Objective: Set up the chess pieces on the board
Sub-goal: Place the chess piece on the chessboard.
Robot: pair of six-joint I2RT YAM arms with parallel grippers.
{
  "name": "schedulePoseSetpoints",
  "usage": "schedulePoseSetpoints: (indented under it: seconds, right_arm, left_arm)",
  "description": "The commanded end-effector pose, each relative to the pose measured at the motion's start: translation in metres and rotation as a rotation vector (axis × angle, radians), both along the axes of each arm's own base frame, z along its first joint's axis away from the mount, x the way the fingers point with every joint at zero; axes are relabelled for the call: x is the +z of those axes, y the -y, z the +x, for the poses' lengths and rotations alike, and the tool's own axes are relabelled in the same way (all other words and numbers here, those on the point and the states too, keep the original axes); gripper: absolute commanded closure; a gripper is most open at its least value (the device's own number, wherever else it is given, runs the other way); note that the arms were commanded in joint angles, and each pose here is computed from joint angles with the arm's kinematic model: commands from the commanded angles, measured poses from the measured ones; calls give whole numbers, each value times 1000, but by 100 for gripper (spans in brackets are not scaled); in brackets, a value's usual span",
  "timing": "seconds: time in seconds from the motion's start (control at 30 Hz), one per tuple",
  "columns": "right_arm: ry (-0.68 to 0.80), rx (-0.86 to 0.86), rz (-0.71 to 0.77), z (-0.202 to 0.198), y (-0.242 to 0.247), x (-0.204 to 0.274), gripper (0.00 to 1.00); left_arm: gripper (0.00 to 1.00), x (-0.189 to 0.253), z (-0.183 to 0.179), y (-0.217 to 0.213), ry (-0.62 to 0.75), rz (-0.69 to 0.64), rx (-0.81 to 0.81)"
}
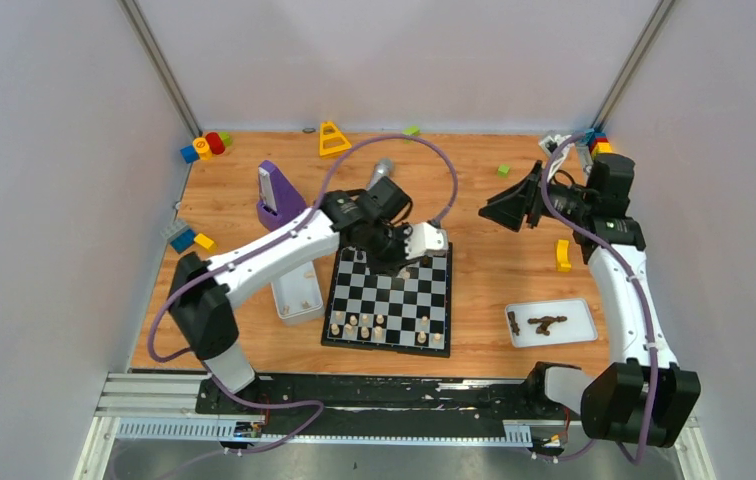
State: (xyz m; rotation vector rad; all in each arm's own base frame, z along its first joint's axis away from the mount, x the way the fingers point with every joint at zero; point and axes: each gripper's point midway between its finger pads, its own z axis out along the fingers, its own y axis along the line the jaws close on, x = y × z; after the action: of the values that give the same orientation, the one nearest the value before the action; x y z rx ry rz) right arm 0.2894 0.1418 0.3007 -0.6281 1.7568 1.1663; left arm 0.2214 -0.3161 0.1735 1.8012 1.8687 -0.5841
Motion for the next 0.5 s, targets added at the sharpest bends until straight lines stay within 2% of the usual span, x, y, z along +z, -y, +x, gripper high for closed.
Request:
schedulePoseSetpoints:
  seconds: [0.0,0.2,0.47]
  right_arm:
    - [60,-75,-21,0,21,3,44]
    - [52,-90,-7,-1,31,1,44]
    - [42,-82,1,-3,33,-2,45]
  left_arm:
    - [90,-22,1,-19,85,298,-35]
    - [87,-46,-8,-8,64,490,-105]
    - [82,-78,-20,3,27,624,-177]
